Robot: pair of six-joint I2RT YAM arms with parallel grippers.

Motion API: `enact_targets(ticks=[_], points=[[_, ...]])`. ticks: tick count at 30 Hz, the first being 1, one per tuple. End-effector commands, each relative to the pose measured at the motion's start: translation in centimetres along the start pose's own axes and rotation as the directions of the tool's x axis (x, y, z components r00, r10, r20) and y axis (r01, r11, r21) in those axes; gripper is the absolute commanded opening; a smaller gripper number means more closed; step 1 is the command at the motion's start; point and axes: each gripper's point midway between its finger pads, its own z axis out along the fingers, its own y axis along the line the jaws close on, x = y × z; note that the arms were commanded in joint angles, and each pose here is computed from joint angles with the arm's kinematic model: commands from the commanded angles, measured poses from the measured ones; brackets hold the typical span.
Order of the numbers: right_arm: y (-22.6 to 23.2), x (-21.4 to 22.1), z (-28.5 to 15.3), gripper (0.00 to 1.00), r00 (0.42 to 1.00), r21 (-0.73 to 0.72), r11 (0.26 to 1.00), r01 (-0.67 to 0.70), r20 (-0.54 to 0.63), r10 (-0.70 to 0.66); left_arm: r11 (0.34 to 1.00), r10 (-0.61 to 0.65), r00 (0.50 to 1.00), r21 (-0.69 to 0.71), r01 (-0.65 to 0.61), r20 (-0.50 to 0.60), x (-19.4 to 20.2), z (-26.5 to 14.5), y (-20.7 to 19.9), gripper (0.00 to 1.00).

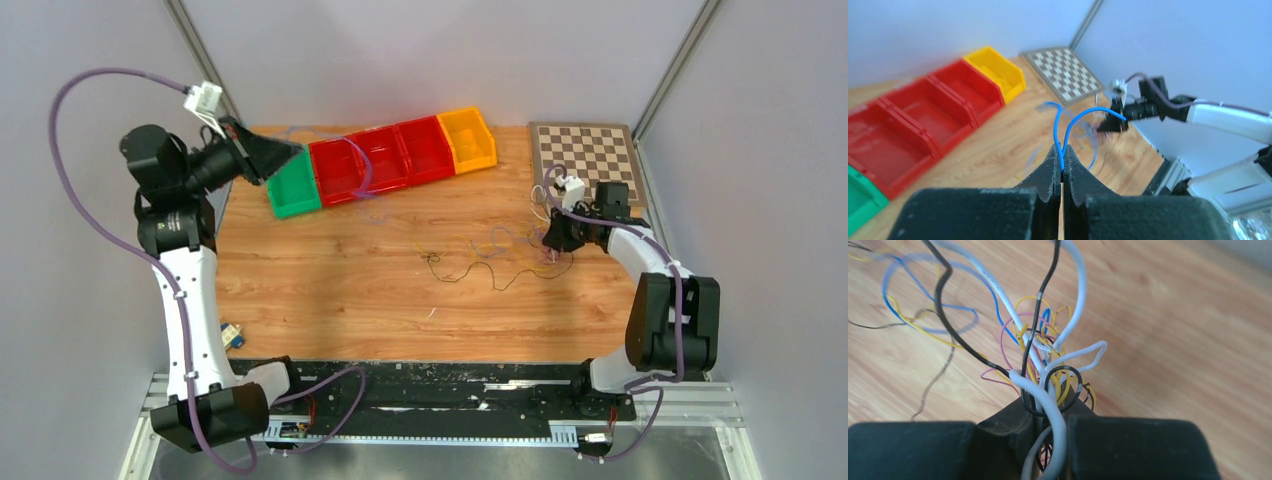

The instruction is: Untangle the cables

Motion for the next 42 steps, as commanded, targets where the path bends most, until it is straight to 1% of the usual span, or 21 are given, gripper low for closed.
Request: enact_targets(ticks=[1,2,3,4,5,6,7,9,11,13,16,20,21,26,28,34,36,39,40,41,42], points=[[-2.7,4.0,0.0,0.13,0.991,0.028,0.997,0.069,-0.119,-0.066,0.990,0.137,0.981,0.002,-0.139,0.139,-7.2,-1.1,-2.7,0.00],[-3.1,4.4,0.0,0.12,0.990,0.033,0.997,0.063,-0.129,-0.058,0.985,0.172,0.971,-0.011,-0.172,0.165,-8.7,-1.5,-3.3,0.00],[-3.5,4.7,0.1,0.12,0.988,0.038,0.997,0.063,-0.140,-0.057,0.985,0.171,0.970,-0.020,-0.170,0.173,-9.4,-1.5,-2.8,0.00],[-3.9,5.2,0.1,0.11,0.987,0.046,0.997,0.065,-0.153,-0.057,0.983,0.186,0.962,-0.042,-0.181,0.200,-10.9,-1.8,-2.8,0.00],[-4.2,5.6,0.2,0.10,0.985,0.053,0.996,0.065,-0.166,-0.056,0.978,0.207,0.953,-0.049,-0.201,0.220,-12.0,-2.1,-3.2,0.00],[-4.5,5.9,0.1,0.09,0.983,0.056,0.996,0.063,-0.175,-0.053,0.981,0.195,0.952,-0.059,-0.186,0.237,-12.8,-2.2,-2.7,0.00],[-4.6,6.0,0.1,0.07,0.983,0.055,0.997,0.060,-0.178,-0.050,0.978,0.209,0.946,-0.056,-0.202,0.246,-13.5,-2.4,-3.2,0.00],[-4.4,5.9,0.0,0.05,0.984,0.043,0.998,0.052,-0.171,-0.044,0.979,0.203,0.949,-0.050,-0.197,0.240,-13.8,-2.3,-3.0,0.00],[-3.4,4.9,-0.2,0.05,0.990,0.002,0.999,0.037,-0.139,-0.037,0.980,0.199,0.953,-0.053,-0.192,0.229,-13.4,-2.2,-2.3,0.00],[-2.6,3.7,-0.5,0.05,0.994,-0.028,0.999,0.019,-0.106,-0.022,0.981,0.192,0.960,-0.078,-0.180,0.202,-12.7,-2.0,-0.9,0.00],[-1.5,2.0,-0.8,0.05,0.997,-0.057,0.998,-0.001,-0.073,-0.003,0.975,0.198,0.964,-0.138,-0.175,0.179,-11.6,-1.7,2.0,0.00],[-0.4,-0.4,-1.2,0.05,1.000,-0.086,0.996,-0.006,-0.030,0.003,0.977,0.160,0.974,-0.163,-0.134,0.159,-10.5,-0.5,5.2,0.00],[-0.1,-1.1,-1.4,0.05,1.000,-0.093,0.996,-0.007,-0.015,0.006,0.976,0.165,0.976,-0.164,-0.141,0.145,-10.1,-0.1,5.7,0.00],[1.1,-4.1,-2.1,0.05,0.999,-0.123,0.992,-0.011,0.037,0.016,0.960,0.140,0.984,-0.257,-0.108,0.110,-8.3,1.3,10.9,0.00],[1.4,-5.0,-2.2,0.06,0.999,-0.128,0.992,-0.014,0.049,0.021,0.956,0.132,0.986,-0.275,-0.101,0.099,-7.8,1.6,12.6,0.02],[2.1,-6.6,-2.4,0.06,0.997,-0.137,0.990,-0.019,0.068,0.028,0.930,0.135,0.986,-0.356,-0.091,0.100,-7.2,2.5,18.0,0.03],[2.1,-6.8,-2.4,0.06,0.997,-0.135,0.991,-0.018,0.068,0.027,0.916,0.160,0.983,-0.385,-0.113,0.092,-7.2,2.7,19.8,0.03],[2.1,-6.8,-2.5,0.06,0.998,-0.125,0.992,-0.011,0.068,0.020,0.907,0.144,0.987,-0.407,-0.106,0.065,-6.3,3.3,22.7,0.02],[2.0,-6.8,-2.5,0.06,0.998,-0.122,0.993,-0.009,0.066,0.017,0.908,0.148,0.987,-0.404,-0.110,0.065,-6.6,3.5,22.8,0.02],[2.0,-6.8,-2.5,0.06,0.998,-0.118,0.993,-0.005,0.066,0.013,0.915,0.126,0.990,-0.393,-0.094,0.057,-6.1,3.8,23.4,0.01],[1.9,-6.8,-2.6,0.06,0.998,-0.112,0.994,-0.002,0.065,0.009,0.920,0.124,0.990,-0.380,-0.090,0.066,-6.7,3.9,23.0,0.01]])
